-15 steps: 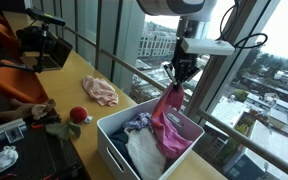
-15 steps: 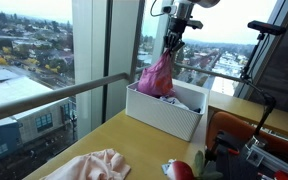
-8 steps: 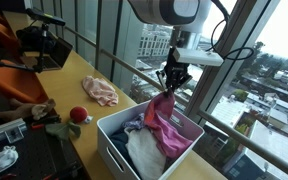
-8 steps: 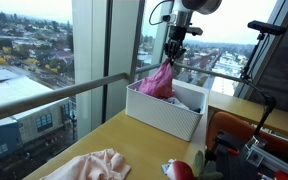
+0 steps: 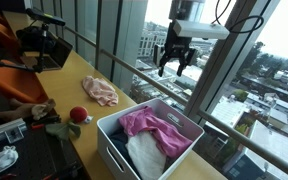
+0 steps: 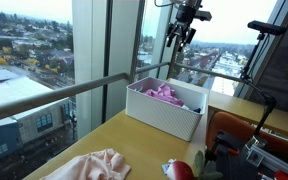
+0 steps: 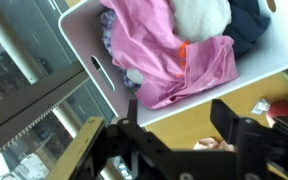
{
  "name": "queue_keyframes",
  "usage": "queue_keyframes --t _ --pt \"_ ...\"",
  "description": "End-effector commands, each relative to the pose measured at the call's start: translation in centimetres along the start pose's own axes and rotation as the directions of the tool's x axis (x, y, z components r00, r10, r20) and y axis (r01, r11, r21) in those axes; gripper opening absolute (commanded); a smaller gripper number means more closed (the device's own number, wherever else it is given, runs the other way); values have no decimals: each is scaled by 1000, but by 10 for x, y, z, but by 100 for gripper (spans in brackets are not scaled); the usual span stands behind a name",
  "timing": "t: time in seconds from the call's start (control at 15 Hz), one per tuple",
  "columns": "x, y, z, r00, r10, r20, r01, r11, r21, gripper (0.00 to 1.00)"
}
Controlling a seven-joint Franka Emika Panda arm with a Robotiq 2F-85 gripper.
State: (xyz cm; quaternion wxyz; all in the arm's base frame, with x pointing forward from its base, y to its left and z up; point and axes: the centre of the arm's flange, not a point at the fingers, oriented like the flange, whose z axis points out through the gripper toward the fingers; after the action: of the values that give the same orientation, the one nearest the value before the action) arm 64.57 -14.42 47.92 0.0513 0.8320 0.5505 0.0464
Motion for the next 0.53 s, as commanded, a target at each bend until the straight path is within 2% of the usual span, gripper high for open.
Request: queue_keyframes --t 0.0,0.13,0.47 --pt "39 -28 -13 996 -41 -85 41 999 6 100" --pt "78 -44 -4 991 -60 -117 63 998 25 100" --pt "217 -101 36 982 -117 -148 132 987 95 100"
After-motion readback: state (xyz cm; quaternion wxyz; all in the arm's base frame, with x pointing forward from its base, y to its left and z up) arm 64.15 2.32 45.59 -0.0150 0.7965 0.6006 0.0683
